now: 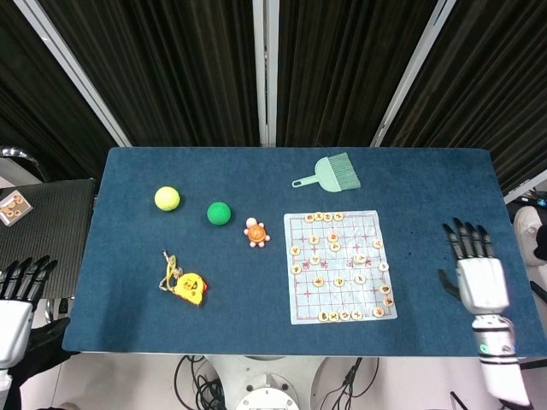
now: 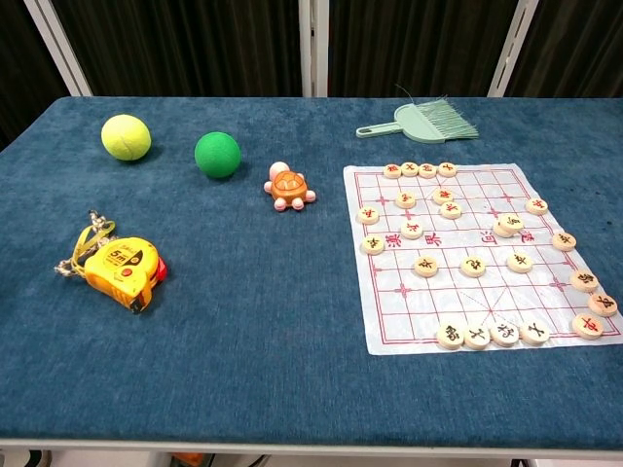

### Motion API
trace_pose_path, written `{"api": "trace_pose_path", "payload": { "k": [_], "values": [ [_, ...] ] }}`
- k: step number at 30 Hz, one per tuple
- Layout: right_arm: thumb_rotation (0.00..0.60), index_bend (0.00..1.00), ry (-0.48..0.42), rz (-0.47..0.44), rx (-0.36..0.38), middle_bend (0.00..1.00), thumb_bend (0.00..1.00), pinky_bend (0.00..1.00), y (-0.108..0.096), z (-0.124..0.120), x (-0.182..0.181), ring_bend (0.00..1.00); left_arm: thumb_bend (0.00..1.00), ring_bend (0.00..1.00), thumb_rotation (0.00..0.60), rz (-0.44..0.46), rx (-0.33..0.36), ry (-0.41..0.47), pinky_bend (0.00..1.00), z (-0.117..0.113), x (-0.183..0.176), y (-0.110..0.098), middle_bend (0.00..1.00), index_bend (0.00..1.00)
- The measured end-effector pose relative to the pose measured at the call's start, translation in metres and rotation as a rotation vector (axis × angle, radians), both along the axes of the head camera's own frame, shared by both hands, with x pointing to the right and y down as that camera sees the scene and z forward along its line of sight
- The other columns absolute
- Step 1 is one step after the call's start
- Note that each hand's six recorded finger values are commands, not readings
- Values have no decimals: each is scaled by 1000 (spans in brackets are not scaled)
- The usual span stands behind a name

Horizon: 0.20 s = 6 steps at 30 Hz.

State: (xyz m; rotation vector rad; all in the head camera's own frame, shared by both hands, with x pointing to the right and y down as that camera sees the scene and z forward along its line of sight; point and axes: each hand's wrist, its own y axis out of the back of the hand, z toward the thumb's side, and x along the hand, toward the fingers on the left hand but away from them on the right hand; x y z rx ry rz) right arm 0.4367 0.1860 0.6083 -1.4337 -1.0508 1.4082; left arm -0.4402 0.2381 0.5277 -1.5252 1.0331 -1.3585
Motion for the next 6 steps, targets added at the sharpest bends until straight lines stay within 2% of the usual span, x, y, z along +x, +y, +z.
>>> {"api": "trace_pose_path", "payload": {
  "k": [2,6],
  "values": [
    [600,0,-4,47,12,0,199,0,20,-16,23,0,130,0,600,7,-4,1,0,2,2,-2,61,91],
    [600,0,0,114,4,0,203,0,52,-30,53,0,130,0,600,19,-20,2,0,7,4,-5,61,91]
  ]
}}
